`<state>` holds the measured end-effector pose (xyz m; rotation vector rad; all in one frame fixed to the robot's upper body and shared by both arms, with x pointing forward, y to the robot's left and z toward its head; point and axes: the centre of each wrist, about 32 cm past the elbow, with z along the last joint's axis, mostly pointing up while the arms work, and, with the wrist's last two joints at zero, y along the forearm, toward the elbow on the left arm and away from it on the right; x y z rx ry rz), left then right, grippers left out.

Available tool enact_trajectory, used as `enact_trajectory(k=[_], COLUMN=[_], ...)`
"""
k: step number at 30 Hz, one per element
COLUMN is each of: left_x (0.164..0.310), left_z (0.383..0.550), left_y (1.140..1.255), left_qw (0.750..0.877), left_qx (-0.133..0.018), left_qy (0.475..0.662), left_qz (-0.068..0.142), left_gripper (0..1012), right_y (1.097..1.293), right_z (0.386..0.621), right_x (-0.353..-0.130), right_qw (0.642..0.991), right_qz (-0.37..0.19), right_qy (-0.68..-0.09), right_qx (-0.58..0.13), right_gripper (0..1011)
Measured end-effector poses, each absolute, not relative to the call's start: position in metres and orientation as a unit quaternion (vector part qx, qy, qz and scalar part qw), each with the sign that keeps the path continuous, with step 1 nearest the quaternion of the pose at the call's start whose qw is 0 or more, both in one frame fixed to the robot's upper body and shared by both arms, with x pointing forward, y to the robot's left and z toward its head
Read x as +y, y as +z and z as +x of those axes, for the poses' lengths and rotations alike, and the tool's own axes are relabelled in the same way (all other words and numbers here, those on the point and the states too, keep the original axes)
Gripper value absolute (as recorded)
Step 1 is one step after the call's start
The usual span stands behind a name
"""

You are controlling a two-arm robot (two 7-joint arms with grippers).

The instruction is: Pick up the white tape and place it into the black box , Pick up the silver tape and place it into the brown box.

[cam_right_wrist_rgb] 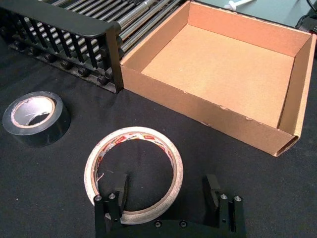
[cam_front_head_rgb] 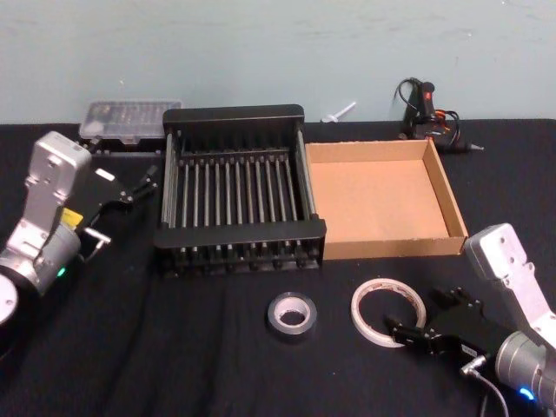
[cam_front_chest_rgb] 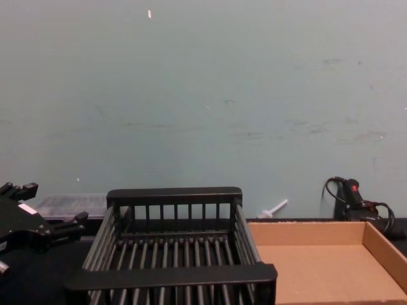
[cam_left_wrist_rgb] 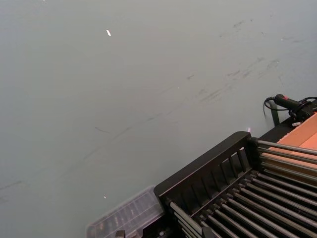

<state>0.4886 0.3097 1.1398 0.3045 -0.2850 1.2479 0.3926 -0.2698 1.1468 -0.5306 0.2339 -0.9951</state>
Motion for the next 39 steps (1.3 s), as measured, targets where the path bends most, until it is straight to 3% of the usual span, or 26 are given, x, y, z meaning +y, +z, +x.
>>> enact_trajectory(k=[5,14,20,21,28,39], left_x=[0.3097,0.3097,0.3097,0.3097,0.3097,0.3097], left_z=[0.4886,0.4886,0.4886,0.4887,0.4886,0.4886], left_y=[1.1398,1.1398,1.1398,1.1398,1.1398,1.1398], left_qw=[0.791,0.791,0.791,0.791,0.791,0.791], left_qx=[-0.132,-0.132,-0.132,-0.132,-0.132,-0.132], left_qy=[0.58,0.58,0.58,0.58,0.58,0.58], left_qz=[0.141,0.141,0.141,0.141,0.142,0.141], left_gripper=[1001,1001,1001,1001,1001,1001], right_y=[1.1469,1.147,1.1471,1.1471,1.1471,1.1471], right_z=[0.3926,0.3926,0.3926,0.3926,0.3926,0.3926], right_x=[-0.2697,-0.2696,-0.2697,-0.2697,-0.2697,-0.2697], right_qw=[0.839,0.839,0.839,0.839,0.839,0.839], right_qz=[-0.251,-0.25,-0.25,-0.25,-0.25,-0.25], right_qy=[-0.47,-0.471,-0.471,-0.471,-0.471,-0.471], right_qx=[0.111,0.11,0.11,0.11,0.11,0.11], right_gripper=[916,676,473,403,211,134])
